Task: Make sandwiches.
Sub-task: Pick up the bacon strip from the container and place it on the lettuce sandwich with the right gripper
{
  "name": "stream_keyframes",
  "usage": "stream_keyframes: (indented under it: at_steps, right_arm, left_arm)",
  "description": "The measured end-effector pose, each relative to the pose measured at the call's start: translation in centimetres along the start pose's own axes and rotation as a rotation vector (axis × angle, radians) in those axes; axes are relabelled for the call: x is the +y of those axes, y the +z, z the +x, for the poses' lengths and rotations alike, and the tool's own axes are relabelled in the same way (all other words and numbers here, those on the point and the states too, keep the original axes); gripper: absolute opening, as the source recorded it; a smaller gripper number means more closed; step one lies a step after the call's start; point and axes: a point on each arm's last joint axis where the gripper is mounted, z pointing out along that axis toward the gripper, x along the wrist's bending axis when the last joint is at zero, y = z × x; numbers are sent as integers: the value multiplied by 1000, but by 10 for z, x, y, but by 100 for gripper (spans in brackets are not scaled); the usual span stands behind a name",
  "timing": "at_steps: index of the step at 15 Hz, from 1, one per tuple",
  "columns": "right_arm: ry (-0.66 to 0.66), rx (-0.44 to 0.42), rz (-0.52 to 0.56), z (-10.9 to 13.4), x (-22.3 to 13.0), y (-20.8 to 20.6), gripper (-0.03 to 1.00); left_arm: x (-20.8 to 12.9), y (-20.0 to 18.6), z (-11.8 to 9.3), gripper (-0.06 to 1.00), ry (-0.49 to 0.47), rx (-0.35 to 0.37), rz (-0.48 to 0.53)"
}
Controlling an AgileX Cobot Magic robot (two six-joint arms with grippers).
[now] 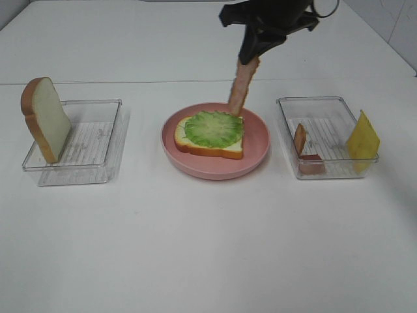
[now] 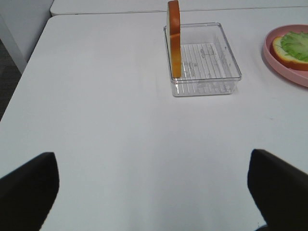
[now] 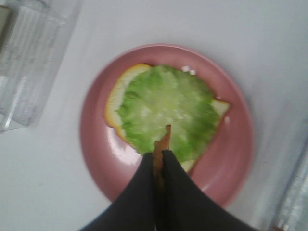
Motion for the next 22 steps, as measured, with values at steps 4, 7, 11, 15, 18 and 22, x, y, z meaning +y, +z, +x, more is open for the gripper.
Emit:
stream_keyframes:
  at_steps: [4, 7, 11, 15, 18, 22]
  right_arm:
    - [-95, 76, -43, 65, 2, 27, 2]
    - [-66, 115, -55, 74, 0, 64, 2]
    - [-107, 17, -23, 62, -6, 85, 2]
    - [-145, -131, 30, 44, -14, 110, 2]
    - [-147, -150, 59, 40, -20, 123, 11]
    - [-163, -224, 60, 33, -19, 122, 84]
  left_arm:
    - [0, 0, 0, 99, 0, 0, 0]
    - [0, 0, 0, 99, 0, 0, 0]
    - [0, 0, 0, 99, 0, 0, 0]
    - [0, 0, 0, 99, 0, 0, 0]
    - [0, 0, 0, 99, 0, 0, 0]
    - [0, 0, 0, 99, 0, 0, 0]
